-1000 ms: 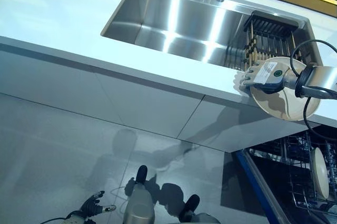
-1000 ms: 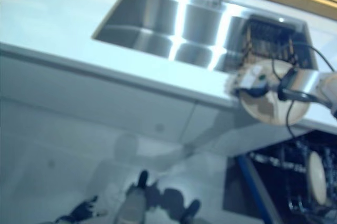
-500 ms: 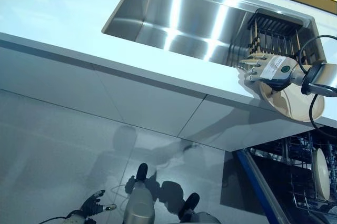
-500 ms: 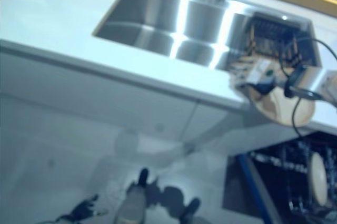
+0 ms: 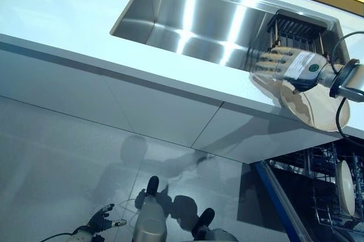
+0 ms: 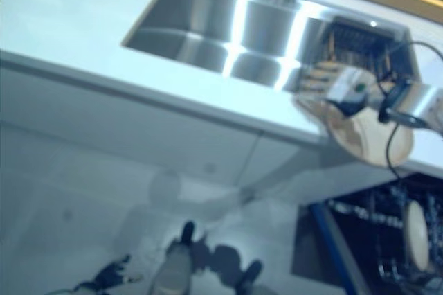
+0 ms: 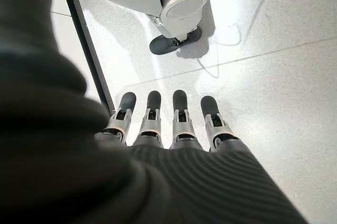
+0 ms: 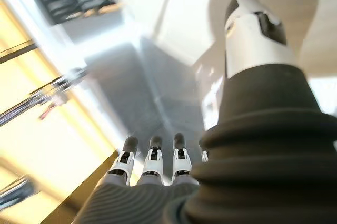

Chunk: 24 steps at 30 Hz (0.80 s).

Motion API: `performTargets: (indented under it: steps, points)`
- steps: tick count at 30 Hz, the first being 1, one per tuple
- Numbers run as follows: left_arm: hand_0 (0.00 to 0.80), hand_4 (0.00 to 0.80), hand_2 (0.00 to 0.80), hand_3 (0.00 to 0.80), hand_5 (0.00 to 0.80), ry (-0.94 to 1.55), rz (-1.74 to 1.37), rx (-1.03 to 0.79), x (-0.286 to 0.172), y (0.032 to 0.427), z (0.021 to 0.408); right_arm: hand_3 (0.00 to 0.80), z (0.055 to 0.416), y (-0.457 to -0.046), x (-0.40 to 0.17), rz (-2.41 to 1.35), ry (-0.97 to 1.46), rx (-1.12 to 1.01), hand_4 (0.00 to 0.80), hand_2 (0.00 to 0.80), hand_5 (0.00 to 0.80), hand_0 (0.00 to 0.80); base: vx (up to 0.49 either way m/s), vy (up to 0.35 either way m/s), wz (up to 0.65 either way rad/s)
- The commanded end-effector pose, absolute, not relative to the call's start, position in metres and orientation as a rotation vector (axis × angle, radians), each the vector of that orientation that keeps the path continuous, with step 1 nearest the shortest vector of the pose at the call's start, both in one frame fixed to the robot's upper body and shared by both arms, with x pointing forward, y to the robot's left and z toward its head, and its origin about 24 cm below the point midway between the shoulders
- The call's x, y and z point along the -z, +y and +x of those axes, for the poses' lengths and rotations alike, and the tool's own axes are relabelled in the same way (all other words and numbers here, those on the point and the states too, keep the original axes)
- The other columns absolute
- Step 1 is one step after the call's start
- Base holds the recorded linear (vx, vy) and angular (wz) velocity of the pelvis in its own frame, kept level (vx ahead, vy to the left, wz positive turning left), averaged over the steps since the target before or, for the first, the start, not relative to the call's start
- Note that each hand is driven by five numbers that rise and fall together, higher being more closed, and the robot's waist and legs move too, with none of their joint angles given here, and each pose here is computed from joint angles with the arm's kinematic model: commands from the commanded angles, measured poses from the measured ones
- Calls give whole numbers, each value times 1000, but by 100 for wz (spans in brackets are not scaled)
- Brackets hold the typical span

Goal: Take plates into dishwasher

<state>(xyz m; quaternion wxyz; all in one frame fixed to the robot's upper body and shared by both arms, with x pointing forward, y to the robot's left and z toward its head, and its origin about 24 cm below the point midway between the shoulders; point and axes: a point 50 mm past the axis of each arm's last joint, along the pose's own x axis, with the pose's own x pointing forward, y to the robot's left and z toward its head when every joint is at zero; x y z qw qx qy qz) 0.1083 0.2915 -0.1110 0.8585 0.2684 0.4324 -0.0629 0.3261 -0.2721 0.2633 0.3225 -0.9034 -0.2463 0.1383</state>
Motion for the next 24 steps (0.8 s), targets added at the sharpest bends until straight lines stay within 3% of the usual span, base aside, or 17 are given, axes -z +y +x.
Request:
performTargets:
  steps: [1,14,18,21,24]
  points:
    - [0,0,0,0,0,868,580,126,104,297,116,0,315,-294,-288,-2437,-620,-207,0,0,0,0,-28,45,0]
    - [0,0,0,0,0,922,539,104,113,292,106,0,296,-320,-311,-2600,-563,-33,0,0,0,0,-4,74,-1]
    - [0,0,0,0,0,931,515,95,116,288,104,0,284,-340,-345,-2469,-523,326,0,0,0,0,-16,136,-17]
    - [0,0,0,0,0,937,499,95,119,282,107,0,269,-355,-371,-2110,-595,651,0,0,0,0,-35,167,-23]
    - [0,0,0,0,0,939,492,112,121,274,114,0,259,-366,-373,-1770,-640,818,0,0,0,0,-28,203,-14]
